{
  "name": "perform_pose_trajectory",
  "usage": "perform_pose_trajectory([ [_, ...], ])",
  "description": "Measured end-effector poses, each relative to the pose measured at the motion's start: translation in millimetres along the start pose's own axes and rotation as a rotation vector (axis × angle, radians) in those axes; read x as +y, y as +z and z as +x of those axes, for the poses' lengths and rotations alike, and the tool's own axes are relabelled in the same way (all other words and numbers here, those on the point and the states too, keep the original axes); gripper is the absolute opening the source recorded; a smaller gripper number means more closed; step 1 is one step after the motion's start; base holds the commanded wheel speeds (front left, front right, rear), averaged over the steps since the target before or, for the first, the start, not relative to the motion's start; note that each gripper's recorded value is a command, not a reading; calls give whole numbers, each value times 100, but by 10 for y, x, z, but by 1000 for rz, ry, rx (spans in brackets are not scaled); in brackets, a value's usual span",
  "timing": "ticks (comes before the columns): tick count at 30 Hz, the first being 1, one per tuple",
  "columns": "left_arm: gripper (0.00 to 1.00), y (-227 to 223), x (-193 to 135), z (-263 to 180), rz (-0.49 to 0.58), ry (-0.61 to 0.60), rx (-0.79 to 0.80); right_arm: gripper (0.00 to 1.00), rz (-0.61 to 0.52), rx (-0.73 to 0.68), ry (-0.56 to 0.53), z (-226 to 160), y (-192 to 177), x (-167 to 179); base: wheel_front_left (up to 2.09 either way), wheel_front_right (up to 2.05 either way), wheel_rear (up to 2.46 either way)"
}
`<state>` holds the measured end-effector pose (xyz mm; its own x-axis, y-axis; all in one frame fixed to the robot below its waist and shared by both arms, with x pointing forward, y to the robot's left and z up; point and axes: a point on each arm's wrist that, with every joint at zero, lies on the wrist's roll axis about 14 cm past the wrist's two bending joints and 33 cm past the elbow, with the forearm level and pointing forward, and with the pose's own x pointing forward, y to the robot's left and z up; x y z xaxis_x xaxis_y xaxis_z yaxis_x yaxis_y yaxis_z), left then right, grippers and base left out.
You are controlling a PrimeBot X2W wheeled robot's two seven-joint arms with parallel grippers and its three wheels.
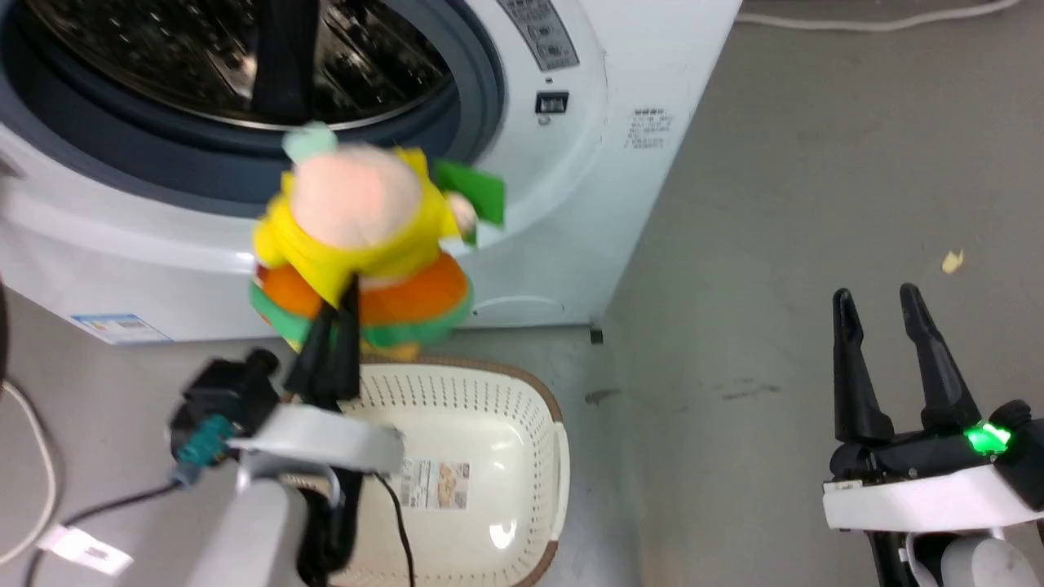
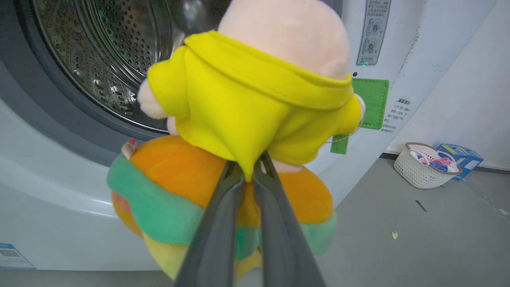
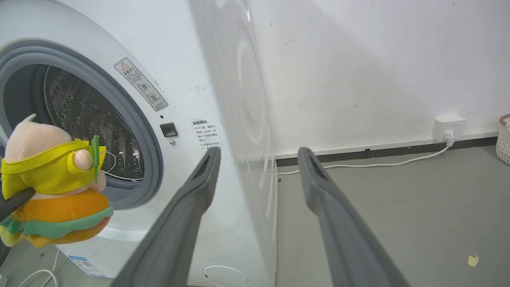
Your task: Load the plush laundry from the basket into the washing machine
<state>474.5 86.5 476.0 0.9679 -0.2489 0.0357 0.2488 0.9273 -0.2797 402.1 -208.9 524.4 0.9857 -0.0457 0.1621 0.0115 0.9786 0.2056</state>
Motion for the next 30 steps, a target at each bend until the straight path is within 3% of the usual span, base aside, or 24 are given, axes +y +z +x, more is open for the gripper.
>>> perform_pose_trajectory([
  [7,0,290,351,590,29,33,-88,100,10,51,-23,135,-245,-89,0,0,0],
  [15,0,479,730,1358,116,50,-62,100,16,96,-65,272,-490,-256,0,0,0],
  [23,0,150,911,2234,127,53,117,100,35,177,-122,272,-821,-447,0,0,0],
  [30,0,-403,978,2568,211,62,357,100,37,217,-157,205,-932,-552,0,0,0],
])
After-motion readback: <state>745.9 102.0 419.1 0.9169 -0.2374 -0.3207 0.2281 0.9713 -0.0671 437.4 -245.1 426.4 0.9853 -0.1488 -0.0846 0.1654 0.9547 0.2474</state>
